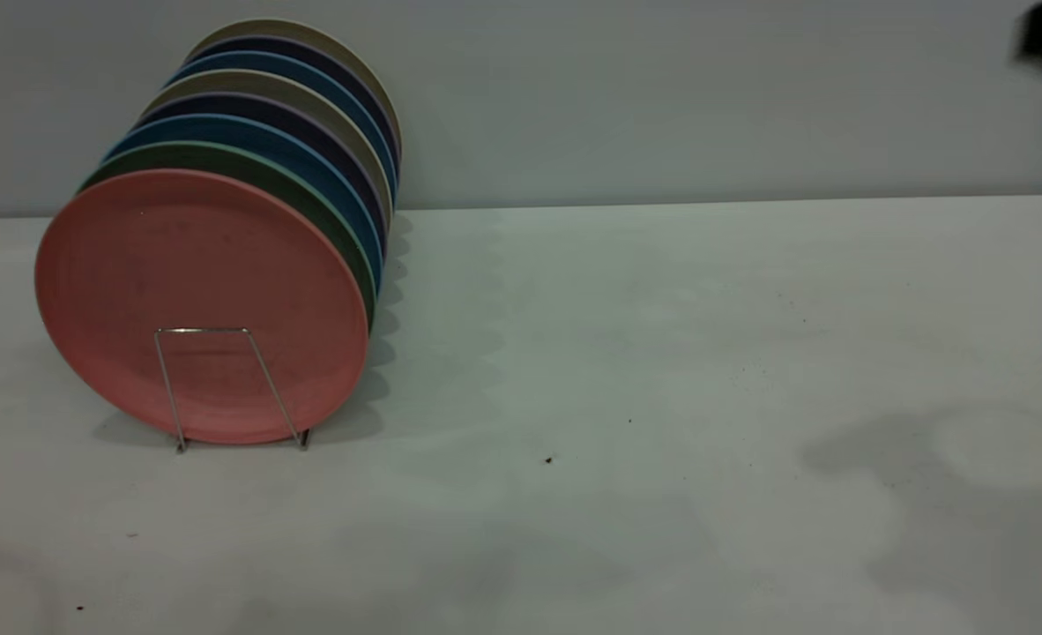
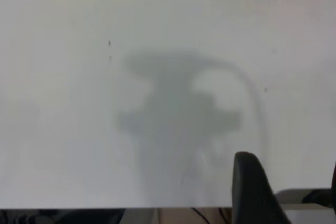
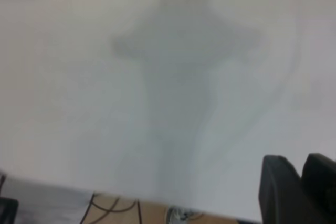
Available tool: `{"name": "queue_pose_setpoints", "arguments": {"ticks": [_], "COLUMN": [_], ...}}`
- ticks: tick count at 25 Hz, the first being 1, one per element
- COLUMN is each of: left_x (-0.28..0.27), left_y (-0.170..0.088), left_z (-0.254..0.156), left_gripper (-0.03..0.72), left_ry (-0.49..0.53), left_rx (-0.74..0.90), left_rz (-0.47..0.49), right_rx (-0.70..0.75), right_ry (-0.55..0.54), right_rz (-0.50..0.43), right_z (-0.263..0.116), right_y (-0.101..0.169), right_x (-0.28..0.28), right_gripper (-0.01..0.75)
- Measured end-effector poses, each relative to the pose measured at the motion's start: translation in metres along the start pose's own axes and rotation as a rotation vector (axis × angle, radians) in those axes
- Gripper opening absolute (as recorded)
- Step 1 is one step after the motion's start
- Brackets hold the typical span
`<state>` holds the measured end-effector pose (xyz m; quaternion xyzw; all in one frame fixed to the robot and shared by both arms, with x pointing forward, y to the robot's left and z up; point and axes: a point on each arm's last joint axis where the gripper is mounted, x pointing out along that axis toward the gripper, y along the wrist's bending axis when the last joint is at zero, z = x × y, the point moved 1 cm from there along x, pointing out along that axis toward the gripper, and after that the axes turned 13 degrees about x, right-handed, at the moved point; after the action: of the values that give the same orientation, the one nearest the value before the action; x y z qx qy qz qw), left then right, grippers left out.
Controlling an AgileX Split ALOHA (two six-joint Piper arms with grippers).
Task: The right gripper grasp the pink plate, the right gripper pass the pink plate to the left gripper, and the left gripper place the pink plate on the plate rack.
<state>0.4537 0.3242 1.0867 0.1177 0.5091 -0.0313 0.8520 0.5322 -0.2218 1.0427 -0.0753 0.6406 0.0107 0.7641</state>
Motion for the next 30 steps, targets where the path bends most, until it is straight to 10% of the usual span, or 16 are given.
{"name": "queue_pose_setpoints", "arguments": {"ticks": [16,30], "left_x": [-0.031,-0.057], "left_y": [-0.047,-0.071], "left_z": [-0.120,-0.185], "left_gripper": [0.409,0.416], "left_ry": [-0.171,-0.390], "left_rx": [-0.033,0.009], "left_rz": [-0.019,0.021], "right_rx": [0.036,0.001], "right_ry": [-0.515,-0.520], "right_rz": [0.220,0.231], "right_z": [-0.206,-0.259], "right_y": [-0.036,-0.031], "right_x": [-0.112,-0.026], "right_gripper": [0.447,0.469]}}
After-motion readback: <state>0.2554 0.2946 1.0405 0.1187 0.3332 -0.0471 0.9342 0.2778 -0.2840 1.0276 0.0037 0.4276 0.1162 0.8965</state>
